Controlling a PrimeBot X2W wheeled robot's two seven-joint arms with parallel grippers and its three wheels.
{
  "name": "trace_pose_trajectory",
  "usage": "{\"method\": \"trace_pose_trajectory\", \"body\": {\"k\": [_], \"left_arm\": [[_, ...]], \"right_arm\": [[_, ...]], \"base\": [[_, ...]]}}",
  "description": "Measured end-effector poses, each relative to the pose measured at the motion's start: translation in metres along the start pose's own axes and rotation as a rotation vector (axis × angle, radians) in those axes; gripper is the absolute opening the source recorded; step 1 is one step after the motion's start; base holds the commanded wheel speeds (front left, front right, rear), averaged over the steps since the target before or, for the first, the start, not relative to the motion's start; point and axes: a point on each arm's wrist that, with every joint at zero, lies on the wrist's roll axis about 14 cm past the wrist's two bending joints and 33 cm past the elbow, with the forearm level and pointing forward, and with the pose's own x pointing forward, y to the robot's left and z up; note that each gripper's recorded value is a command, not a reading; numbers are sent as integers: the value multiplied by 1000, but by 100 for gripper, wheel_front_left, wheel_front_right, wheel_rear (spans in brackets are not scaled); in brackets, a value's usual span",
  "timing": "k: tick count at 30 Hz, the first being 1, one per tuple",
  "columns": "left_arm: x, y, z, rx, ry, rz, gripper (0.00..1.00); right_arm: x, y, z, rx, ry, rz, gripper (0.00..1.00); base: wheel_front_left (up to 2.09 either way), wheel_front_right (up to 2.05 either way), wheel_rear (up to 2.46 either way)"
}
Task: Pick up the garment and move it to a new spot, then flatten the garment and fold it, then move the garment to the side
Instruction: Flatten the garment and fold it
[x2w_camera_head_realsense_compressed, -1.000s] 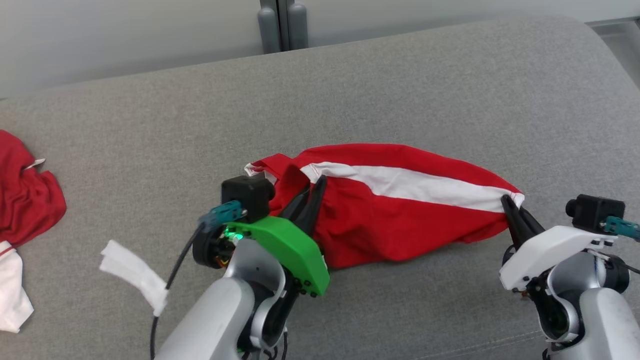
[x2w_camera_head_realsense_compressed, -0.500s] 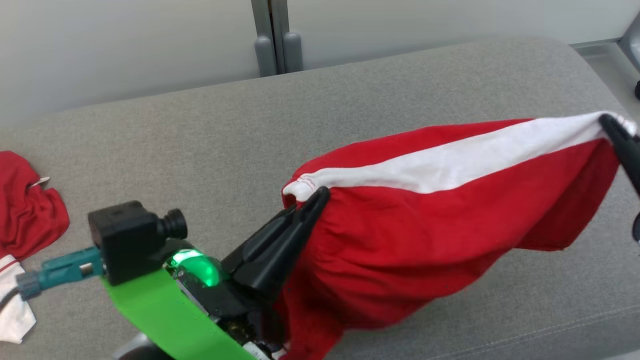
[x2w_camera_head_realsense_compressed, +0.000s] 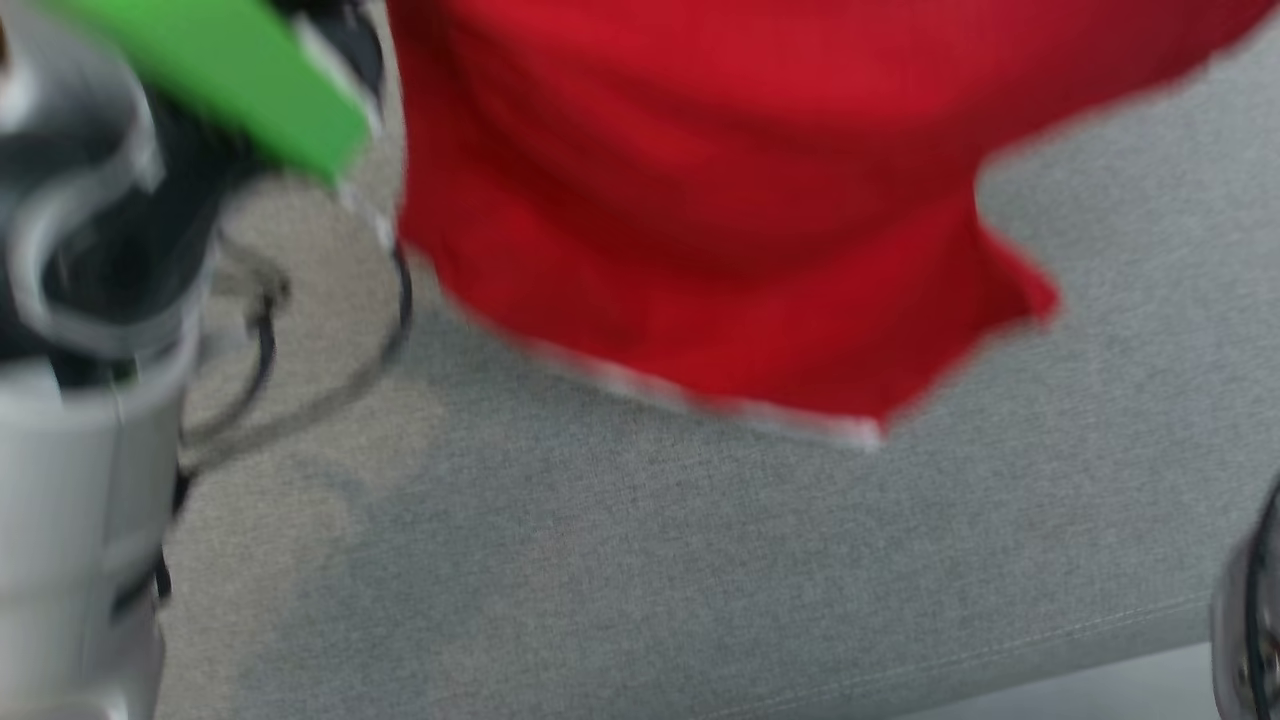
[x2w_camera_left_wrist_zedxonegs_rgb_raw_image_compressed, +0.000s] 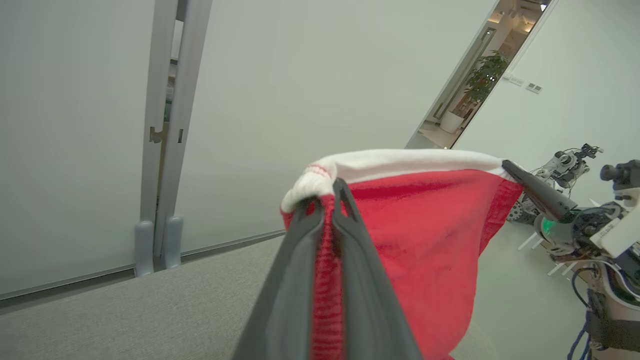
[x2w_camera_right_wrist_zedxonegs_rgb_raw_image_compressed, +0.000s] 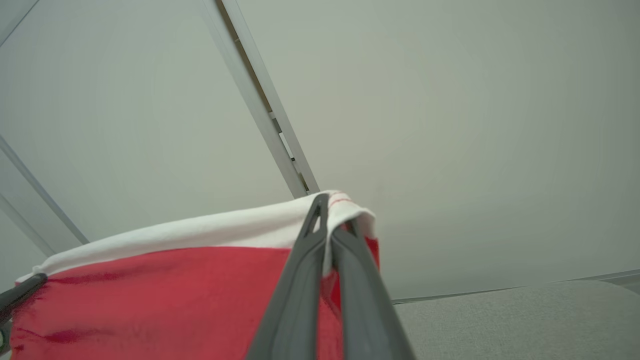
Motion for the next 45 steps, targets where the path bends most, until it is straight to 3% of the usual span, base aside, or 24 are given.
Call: {"method": "trace_pose_trajectory", "body": {"k": [4,6,8,11,14,19,27,39,45], "left_arm": [[58,48,22,56,-104,50,0],[81,77,27,28,-181,86,0],[97,96,26,89,-232,87,0],[114,130,13,153,-293,119,0],[122,166,-31,106,-297,166,0],[108,175,-138,-59,-208,189,0],[8,135,-248,-250,-21,186,0],[-137,56,-256,-460,-51,356,0],[-153,27,-225,-509,-180,360,0]], "right_arm": [[74,0,0,24,-96,-37,0],[105,-6,-5,55,-155,-61,0],[125,-13,-13,71,-194,-80,0],[149,-15,-42,127,-209,-61,0],[154,-17,-91,199,-181,-44,0],[98,-45,-190,218,21,-98,0],[-37,-75,-242,286,256,-155,0],[-180,-44,-233,342,412,-153,0],[-175,-30,-199,309,355,-71,0]], "base": [[0,0,0],[0,0,0],[0,0,0],[0,0,0],[0,0,0],[0,0,0],[0,0,0],[0,0,0],[0,0,0]]}}
